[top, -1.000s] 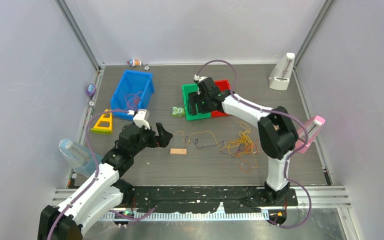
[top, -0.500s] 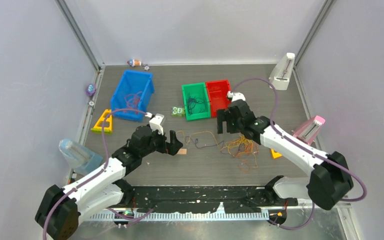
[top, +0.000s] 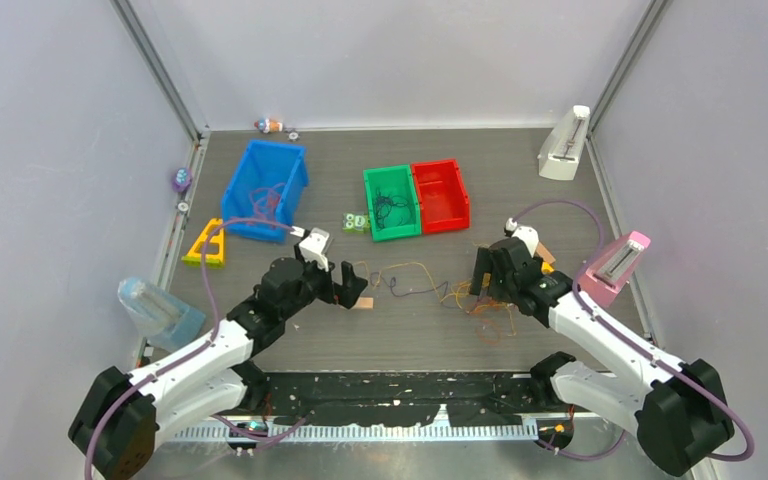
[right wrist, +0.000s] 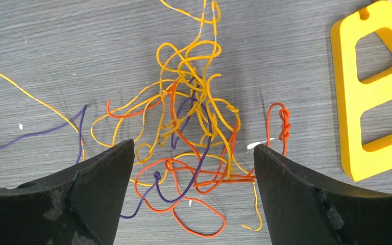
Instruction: Untangle the cables
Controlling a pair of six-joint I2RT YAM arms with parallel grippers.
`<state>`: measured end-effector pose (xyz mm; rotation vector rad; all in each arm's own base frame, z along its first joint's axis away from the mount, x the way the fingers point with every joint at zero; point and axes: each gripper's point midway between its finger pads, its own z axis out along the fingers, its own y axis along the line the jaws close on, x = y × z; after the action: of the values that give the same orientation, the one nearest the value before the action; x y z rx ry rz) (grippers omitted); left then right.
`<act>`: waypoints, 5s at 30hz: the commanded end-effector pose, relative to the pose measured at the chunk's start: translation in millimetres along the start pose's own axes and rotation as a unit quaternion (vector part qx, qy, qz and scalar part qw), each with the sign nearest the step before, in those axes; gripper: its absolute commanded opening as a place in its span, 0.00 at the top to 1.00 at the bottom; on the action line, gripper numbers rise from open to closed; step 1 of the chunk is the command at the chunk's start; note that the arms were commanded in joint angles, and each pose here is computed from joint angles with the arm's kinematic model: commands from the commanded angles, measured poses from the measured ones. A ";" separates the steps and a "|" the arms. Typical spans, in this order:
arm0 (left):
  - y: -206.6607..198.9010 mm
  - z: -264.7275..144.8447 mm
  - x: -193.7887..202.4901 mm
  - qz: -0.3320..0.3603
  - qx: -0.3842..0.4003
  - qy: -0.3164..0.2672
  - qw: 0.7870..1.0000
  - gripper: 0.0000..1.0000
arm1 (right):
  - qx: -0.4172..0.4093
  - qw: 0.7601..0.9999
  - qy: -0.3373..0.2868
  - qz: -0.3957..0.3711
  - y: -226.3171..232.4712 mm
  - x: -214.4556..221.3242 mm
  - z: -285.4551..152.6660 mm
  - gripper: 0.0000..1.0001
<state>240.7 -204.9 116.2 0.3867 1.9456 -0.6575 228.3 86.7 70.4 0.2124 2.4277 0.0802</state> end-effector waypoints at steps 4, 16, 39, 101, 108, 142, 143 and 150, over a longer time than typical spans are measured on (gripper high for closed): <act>24.9 -3.4 -26.1 -0.026 -0.074 -0.066 0.995 0.00 | 0.000 0.999 -0.011 0.033 3.7 -5.1 6.6 0.13; -40.0 9.0 -14.2 0.024 0.119 -0.023 0.992 0.05 | -0.185 0.981 0.028 -0.053 92.9 1.5 -4.9 0.90; -74.7 18.8 -0.4 0.094 0.163 0.035 0.982 0.33 | -0.152 0.985 -0.081 -0.016 66.6 -59.9 -73.4 0.91; -44.4 -59.2 -174.5 -0.012 0.019 -0.001 1.000 1.00 | 0.068 0.981 -0.128 0.132 -49.2 -28.9 -68.5 0.29; -68.7 -72.2 -233.1 0.004 0.050 -0.029 0.998 1.00 | -0.024 0.989 -0.129 0.068 -11.4 -46.2 -73.2 0.01; -140.2 139.1 -388.9 -0.126 0.230 -0.108 0.959 1.00 | -0.079 0.950 -0.299 0.053 14.1 -146.7 -127.7 0.00; -137.4 148.1 -385.2 -0.129 0.227 -0.106 0.959 1.00 | -0.076 0.948 -0.304 0.052 13.2 -149.1 -129.0 0.00; -106.7 200.5 -334.7 -0.143 0.169 -0.062 0.973 1.00 | -0.066 0.945 -0.317 0.048 7.7 -154.1 -134.3 0.00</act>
<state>472.2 -404.9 376.9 0.2886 1.8041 -1.1981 253.2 75.1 236.4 0.2209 1.8702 0.1878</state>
